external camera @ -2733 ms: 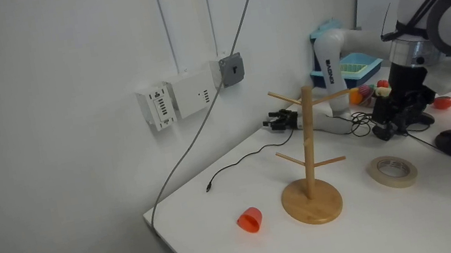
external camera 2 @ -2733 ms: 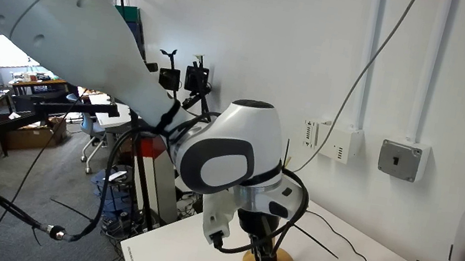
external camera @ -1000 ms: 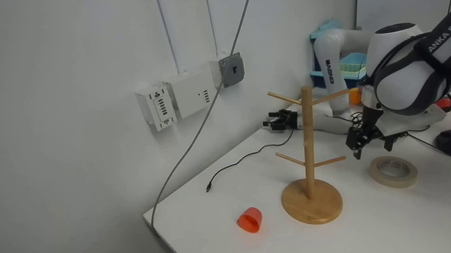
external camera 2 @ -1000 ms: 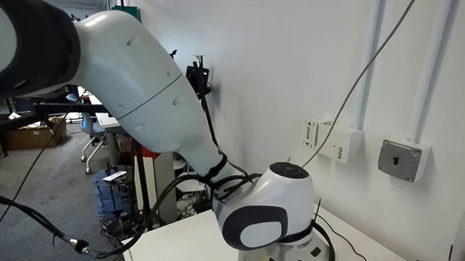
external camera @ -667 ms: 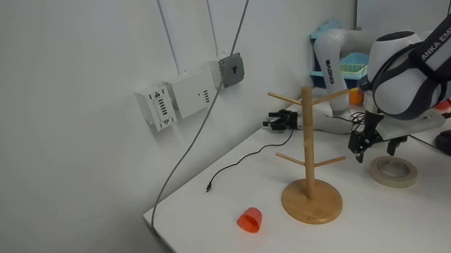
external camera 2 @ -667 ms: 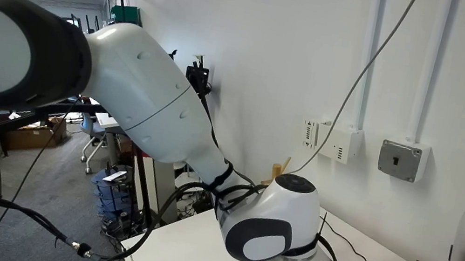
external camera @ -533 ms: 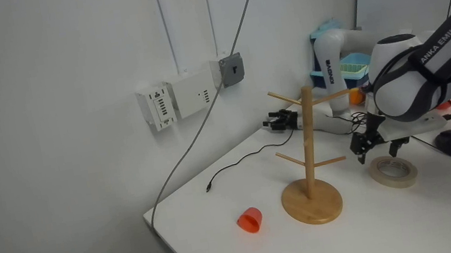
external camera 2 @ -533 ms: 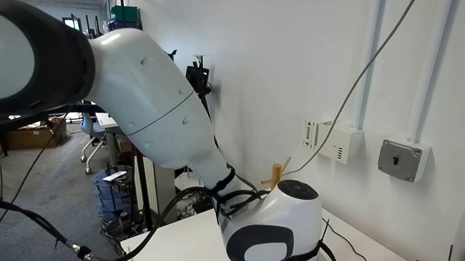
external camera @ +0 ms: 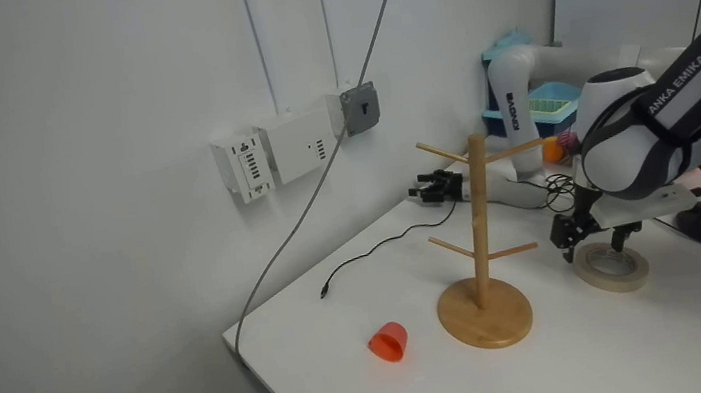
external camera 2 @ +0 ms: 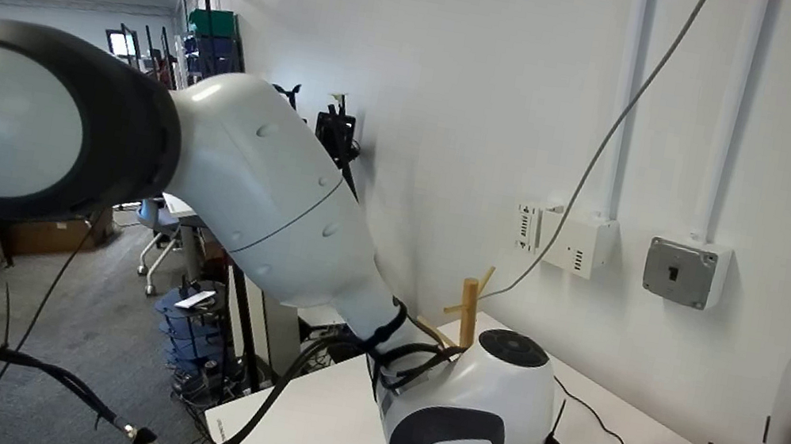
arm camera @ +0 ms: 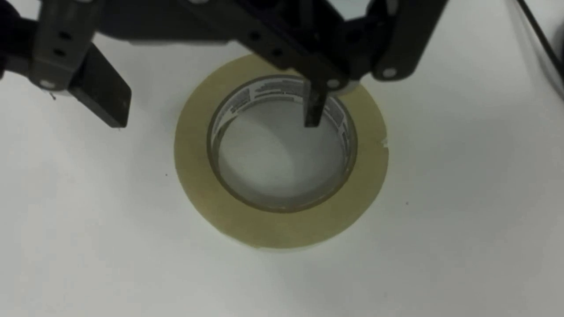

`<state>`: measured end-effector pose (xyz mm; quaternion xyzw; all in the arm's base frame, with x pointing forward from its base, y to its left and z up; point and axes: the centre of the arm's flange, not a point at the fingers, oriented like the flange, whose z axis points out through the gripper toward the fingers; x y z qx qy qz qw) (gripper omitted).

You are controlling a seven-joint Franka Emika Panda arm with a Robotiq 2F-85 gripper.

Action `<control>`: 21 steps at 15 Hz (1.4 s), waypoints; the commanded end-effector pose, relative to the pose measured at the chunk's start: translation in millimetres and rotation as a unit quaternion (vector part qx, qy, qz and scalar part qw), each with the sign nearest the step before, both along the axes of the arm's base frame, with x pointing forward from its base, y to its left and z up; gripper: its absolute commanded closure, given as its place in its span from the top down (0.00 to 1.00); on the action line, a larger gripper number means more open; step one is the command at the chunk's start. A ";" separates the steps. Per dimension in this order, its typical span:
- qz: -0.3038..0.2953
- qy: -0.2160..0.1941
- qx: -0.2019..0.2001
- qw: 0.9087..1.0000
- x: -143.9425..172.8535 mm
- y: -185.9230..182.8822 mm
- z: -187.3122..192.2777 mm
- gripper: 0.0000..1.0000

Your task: Hang the masking tape on the wooden stand

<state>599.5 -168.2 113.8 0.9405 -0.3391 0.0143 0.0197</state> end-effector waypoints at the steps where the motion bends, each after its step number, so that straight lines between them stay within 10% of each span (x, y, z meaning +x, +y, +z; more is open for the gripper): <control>1: -0.020 -0.012 0.011 1.000 7.3 -2.8 -13.1 1.00; 8: -0.028 -0.007 0.022 0.999 6.4 5.8 -25.0 0.95; 18: -0.020 -0.003 0.019 1.000 4.2 9.6 -28.8 0.06; 21: -0.016 -0.005 0.010 1.000 2.5 9.1 -19.0 0.06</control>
